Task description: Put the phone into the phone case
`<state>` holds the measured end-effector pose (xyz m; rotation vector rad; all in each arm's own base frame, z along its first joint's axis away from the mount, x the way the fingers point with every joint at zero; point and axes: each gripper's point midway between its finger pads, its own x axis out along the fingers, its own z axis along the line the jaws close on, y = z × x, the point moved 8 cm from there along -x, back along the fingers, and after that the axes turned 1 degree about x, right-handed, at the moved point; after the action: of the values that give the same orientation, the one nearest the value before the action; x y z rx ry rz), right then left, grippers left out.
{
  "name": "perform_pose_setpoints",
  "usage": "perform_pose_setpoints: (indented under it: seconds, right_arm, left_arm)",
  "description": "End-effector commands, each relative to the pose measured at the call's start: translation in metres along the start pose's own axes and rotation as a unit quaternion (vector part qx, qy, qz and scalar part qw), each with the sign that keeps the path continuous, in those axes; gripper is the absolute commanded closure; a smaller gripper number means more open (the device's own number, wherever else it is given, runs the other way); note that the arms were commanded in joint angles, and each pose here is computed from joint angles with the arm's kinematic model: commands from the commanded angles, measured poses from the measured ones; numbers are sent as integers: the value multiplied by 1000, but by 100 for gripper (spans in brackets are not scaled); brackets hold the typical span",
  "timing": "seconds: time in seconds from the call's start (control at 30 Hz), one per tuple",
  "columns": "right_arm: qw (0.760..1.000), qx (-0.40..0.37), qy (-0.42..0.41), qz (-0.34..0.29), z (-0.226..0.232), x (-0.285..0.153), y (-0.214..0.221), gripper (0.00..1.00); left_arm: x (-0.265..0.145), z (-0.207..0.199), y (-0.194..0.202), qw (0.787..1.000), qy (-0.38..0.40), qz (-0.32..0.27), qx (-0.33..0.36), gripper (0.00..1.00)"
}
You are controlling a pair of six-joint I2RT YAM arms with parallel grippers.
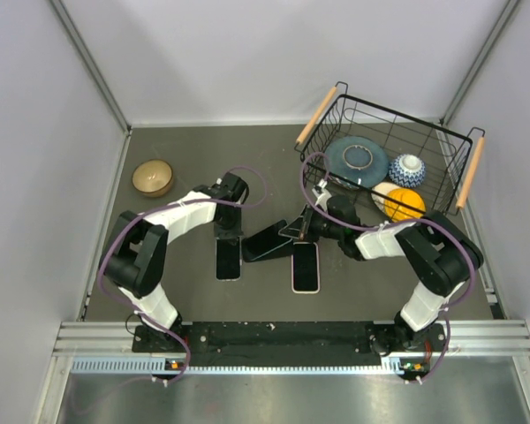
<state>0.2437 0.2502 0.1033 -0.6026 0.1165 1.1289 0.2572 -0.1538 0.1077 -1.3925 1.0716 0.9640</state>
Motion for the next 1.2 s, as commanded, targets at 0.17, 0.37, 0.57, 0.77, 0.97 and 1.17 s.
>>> perform_pose_setpoints:
  seconds: [0.17, 0.37, 0.57, 0.77, 0.97, 1.17]
  right_arm:
    - [996, -28, 77, 26, -31, -15, -3, 100]
    - [994, -30, 98, 25, -40, -21, -12, 100]
    - [993, -41, 106, 24, -36, -24, -17, 100]
    - [994, -47, 101, 18, -30, -27, -20, 100]
    - [995, -39, 86, 17, -28, -27, -18, 100]
    - [998, -1, 65, 15, -35, -22, -9, 100]
  left_arm:
    - [-25, -11, -2, 997, 67, -28, -3, 100]
    - [-32, -26, 9, 990, 137, -14, 8, 100]
    - [-20, -20, 17, 995, 100, 2, 4, 100]
    - [-9, -20, 22, 996, 86, 12, 6, 100]
    - [2, -25, 21, 996, 84, 20, 6, 100]
    - [16, -32, 34, 996, 77, 38, 11, 100]
